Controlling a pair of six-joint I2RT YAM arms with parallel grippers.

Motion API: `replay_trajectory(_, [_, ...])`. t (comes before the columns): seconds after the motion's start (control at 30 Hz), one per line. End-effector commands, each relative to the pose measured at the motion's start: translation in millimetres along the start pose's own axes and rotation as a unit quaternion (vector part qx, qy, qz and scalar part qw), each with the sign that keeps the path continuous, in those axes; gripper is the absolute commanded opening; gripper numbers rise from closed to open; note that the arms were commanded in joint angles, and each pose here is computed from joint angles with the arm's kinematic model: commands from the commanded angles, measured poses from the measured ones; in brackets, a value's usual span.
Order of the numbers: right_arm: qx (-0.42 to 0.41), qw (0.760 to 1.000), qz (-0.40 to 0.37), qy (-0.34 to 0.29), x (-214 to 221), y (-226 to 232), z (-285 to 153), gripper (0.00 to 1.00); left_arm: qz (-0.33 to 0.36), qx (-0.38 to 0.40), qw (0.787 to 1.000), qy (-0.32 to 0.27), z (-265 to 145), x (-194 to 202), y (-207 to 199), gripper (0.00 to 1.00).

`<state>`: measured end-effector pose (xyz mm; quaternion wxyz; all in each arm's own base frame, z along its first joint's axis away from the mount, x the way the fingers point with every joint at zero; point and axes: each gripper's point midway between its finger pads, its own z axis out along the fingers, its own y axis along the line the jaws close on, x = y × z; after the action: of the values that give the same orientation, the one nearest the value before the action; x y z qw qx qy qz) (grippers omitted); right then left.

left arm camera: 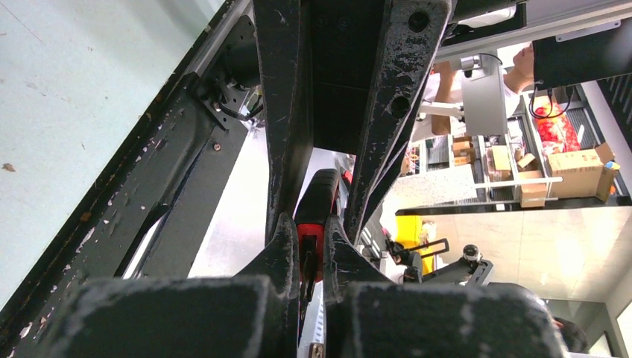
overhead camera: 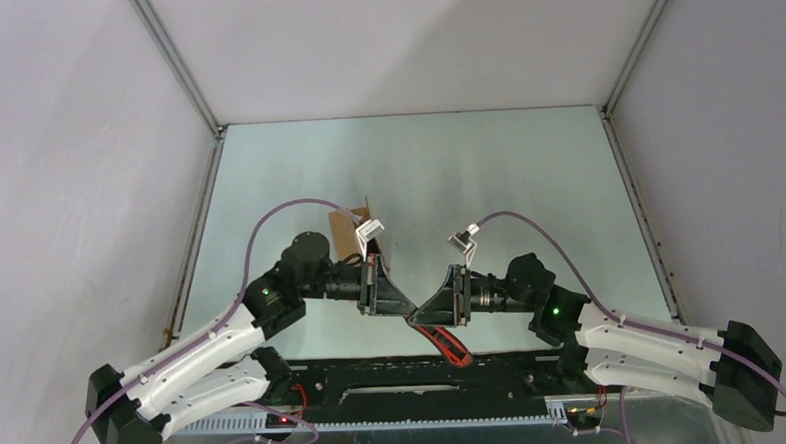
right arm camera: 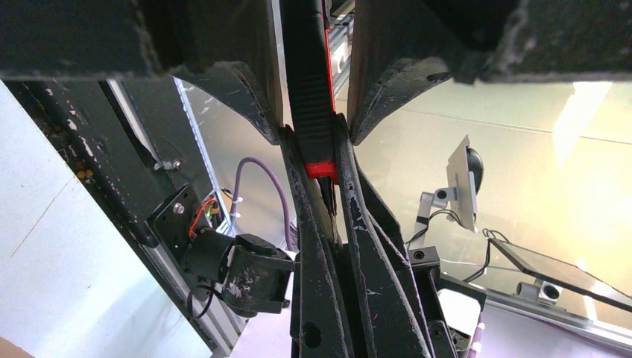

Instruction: Unpack the express box

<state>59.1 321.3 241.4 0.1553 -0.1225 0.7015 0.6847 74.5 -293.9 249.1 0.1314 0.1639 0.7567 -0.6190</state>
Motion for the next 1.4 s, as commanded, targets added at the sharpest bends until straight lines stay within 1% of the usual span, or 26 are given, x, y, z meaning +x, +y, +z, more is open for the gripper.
replay_trajectory(0.0, [-0.068, 0.997, -0.025, 0.026, 10, 34, -5, 0.35, 0.026, 0.011, 0.999, -0.047, 1, -29, -16, 0.00])
replay_trajectory(0.1, [-0.081, 0.996, -0.025, 0.040, 14, 38, -5, 0.35, 0.023, 0.010, 0.999, -0.048, 2, -31, -17, 0.00])
replay_trajectory(0.17, [-0.076, 0.996, -0.026, 0.046, 18, 36, -7, 0.38, 0.029, 0.012, 0.998, -0.052, 1, -33, -19, 0.00])
replay_trajectory(0.23, [-0.073, 0.996, -0.027, 0.039, 17, 34, -9, 0.39, 0.031, 0.010, 0.998, -0.053, 0, -33, -20, 0.00])
replay_trajectory(0.37, [-0.086, 0.995, -0.030, 0.041, 21, 38, -13, 0.46, 0.032, 0.015, 0.998, -0.052, -1, -32, -21, 0.00])
replay_trajectory(0.53, [-0.091, 0.995, -0.028, 0.039, 20, 40, -14, 0.46, 0.026, 0.013, 0.998, -0.051, -1, -29, -18, 0.00])
replay_trajectory(0.63, [-0.091, 0.995, -0.023, 0.034, 17, 39, -11, 0.44, 0.033, 0.034, 0.998, -0.049, 0, -29, -25, 0.00])
replay_trajectory(0.73, [-0.096, 0.995, -0.016, 0.027, 12, 40, -7, 0.38, 0.034, 0.035, 0.998, -0.047, 0, -26, -24, 0.00])
replay_trajectory(0.9, [-0.090, 0.996, -0.008, 0.024, 10, 36, -4, 0.23, 0.038, 0.033, 0.998, -0.047, -2, -25, -24, 0.00])
replay_trajectory(0.93, [-0.085, 0.996, -0.006, 0.022, 10, 34, -4, 0.17, 0.040, 0.030, 0.998, -0.047, -2, -25, -24, 0.00])
replay_trajectory(0.97, [-0.078, 0.997, -0.005, 0.018, 9, 31, -4, 0.02, 0.036, 0.016, 0.998, -0.050, -3, -25, -20, 0.00])
replay_trajectory(1.0, [-0.067, 0.998, -0.001, 0.013, 8, 27, -4, 0.00, 0.031, -0.009, 0.998, -0.055, -4, -27, -12, 0.04])
replay_trajectory(1.03, [-0.058, 0.998, 0.003, 0.007, 7, 23, -5, 0.00, 0.028, -0.026, 0.997, -0.062, -6, -30, -7, 0.18])
replay_trajectory(1.07, [-0.046, 0.999, 0.011, 0.002, 7, 17, -6, 0.00, 0.022, -0.042, 0.996, -0.076, -9, -34, -2, 0.42])
replay_trajectory(1.13, [-0.025, 0.999, 0.025, -0.008, 6, 6, -9, 0.00, 0.020, -0.076, 0.992, -0.101, -17, -42, 3, 0.77])
replay_trajectory(1.17, [-0.015, 0.999, 0.030, -0.014, 5, 1, -10, 0.00, 0.012, -0.109, 0.987, -0.115, -23, -46, 12, 0.90])
replay_trajectory(1.23, [0.006, 0.999, 0.036, -0.022, 6, -8, -12, 0.00, -0.006, -0.180, 0.974, -0.139, -38, -53, 28, 0.96])
replay_trajectory(1.27, [0.012, 0.999, 0.036, -0.025, 6, -11, -13, 0.00, -0.017, -0.218, 0.963, -0.156, -48, -57, 37, 0.97])
replay_trajectory(1.33, [0.020, 0.999, 0.040, -0.026, 7, -15, -11, 0.00, -0.057, -0.340, 0.918, -0.194, -82, -60, 67, 0.97])
replay_trajectory(1.37, [0.026, 0.998, 0.043, -0.026, 7, -18, -9, 0.00, -0.077, -0.396, 0.889, -0.217, -102, -62, 79, 0.96])
